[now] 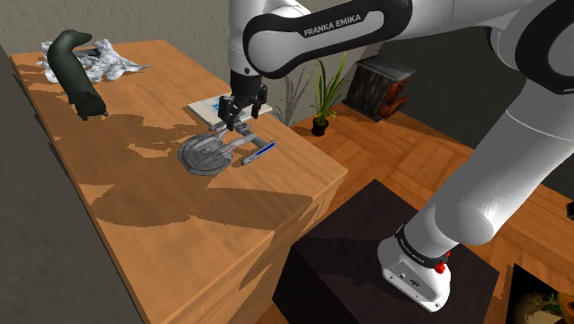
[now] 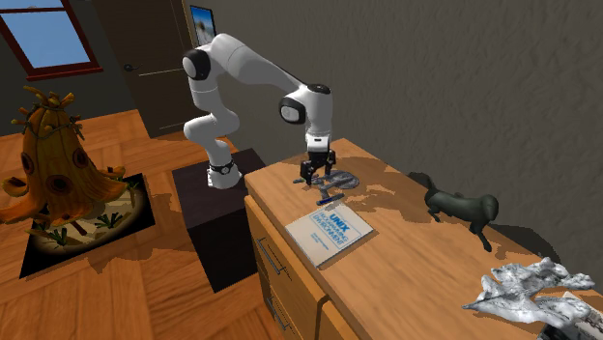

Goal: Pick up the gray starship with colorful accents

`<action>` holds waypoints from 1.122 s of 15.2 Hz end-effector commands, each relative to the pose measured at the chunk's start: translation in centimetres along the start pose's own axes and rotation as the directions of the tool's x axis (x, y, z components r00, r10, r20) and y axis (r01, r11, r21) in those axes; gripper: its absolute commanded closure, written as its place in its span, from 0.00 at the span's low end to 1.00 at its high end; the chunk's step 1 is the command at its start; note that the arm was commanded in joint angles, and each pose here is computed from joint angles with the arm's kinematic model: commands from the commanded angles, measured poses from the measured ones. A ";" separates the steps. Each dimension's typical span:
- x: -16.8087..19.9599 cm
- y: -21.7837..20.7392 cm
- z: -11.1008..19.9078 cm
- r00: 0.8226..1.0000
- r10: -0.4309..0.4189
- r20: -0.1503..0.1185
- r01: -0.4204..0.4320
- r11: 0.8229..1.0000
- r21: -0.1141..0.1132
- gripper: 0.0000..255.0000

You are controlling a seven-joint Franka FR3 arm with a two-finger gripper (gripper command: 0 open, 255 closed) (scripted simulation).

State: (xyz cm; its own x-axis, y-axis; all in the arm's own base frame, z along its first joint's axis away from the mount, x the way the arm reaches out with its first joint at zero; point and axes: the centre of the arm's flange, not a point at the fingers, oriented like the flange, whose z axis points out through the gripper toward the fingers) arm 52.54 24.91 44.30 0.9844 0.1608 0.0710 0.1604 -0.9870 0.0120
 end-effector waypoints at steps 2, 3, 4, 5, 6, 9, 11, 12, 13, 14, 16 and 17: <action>-0.1 0.0 1.3 1.000 0.000 0.000 0.000 1.000 0.000 0.00; -0.1 0.0 1.3 1.000 0.000 0.000 0.000 1.000 0.000 0.00; -0.1 0.0 1.3 1.000 0.000 0.000 0.000 1.000 0.000 1.00; -0.1 0.0 1.3 1.000 0.000 0.000 0.000 1.000 0.000 1.00; -0.1 0.0 1.3 1.000 0.000 0.000 0.000 1.000 0.000 1.00; -0.1 0.0 1.3 1.000 0.000 0.000 0.000 1.000 0.000 1.00; -0.1 0.0 1.3 1.000 0.000 0.000 0.000 1.000 0.000 1.00; -0.1 0.0 1.3 1.000 0.000 0.000 0.000 1.000 0.000 1.00; -0.1 0.0 1.3 1.000 0.000 0.000 0.000 1.000 0.000 1.00; -0.1 0.0 0.8 1.000 0.000 0.000 0.000 1.000 0.000 1.00; 0.0 0.0 -0.3 1.000 0.000 0.000 0.000 1.000 0.000 1.00; 0.0 0.0 -0.8 1.000 0.000 0.000 0.000 1.000 0.000 1.00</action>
State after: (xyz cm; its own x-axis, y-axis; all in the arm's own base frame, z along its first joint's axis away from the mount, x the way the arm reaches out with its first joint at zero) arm 52.52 24.91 44.56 0.9844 0.1611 0.0713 0.1606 -0.9869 0.0120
